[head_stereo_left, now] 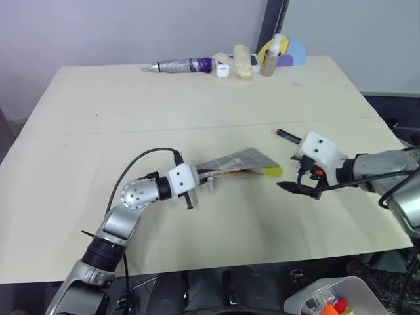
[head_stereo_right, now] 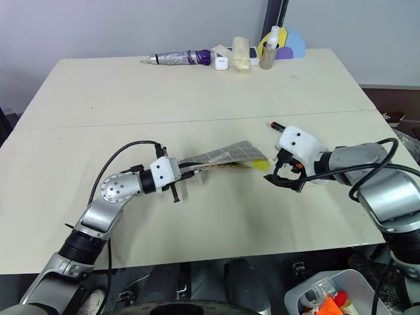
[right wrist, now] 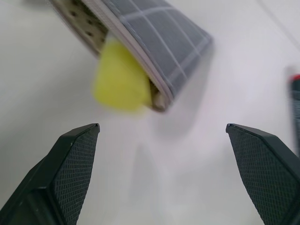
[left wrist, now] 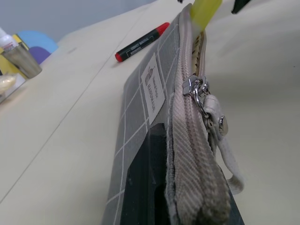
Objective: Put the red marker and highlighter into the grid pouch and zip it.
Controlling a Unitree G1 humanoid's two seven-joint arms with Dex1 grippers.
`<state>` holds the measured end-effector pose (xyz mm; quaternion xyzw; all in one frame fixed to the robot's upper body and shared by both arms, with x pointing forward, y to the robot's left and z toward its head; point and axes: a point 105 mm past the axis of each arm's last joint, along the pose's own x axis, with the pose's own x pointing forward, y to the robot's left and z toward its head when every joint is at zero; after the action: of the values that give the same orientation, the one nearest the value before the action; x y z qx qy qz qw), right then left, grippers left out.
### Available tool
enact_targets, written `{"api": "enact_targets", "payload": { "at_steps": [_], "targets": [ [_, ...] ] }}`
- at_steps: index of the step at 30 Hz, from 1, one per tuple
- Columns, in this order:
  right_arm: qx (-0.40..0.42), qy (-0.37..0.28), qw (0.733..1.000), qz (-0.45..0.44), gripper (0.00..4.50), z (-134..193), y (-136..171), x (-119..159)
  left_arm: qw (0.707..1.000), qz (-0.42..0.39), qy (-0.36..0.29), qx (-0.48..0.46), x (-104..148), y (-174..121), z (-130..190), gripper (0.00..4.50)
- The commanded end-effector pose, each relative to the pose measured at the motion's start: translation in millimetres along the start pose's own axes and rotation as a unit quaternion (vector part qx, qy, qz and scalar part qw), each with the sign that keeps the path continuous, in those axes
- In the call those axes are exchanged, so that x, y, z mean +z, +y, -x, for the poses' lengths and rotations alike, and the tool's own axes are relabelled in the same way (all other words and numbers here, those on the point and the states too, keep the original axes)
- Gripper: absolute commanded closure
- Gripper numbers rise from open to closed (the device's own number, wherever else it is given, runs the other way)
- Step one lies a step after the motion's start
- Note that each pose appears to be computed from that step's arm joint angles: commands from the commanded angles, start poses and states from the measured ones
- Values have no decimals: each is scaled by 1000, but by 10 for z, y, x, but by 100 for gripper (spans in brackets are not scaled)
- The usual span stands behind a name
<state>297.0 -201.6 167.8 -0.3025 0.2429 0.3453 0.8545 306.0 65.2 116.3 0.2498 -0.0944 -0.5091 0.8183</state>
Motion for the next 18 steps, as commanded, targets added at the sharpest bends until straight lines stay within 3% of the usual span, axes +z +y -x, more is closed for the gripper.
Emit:
{"api": "enact_targets", "payload": {
  "at_steps": [1, 8, 18],
  "targets": [
    [-19, -17, 1000, 16, 86, 129, -76, 92, 999, 1, -26, 21, 140, 93, 2, 450],
    [-21, -19, 999, 26, 443, 89, -34, 139, 999, 3, -26, 22, 142, 100, -6, 450],
    [27, -62, 996, 53, 443, -41, 267, 446, 999, 5, -25, 26, 141, 89, -12, 450]
  ]
}}
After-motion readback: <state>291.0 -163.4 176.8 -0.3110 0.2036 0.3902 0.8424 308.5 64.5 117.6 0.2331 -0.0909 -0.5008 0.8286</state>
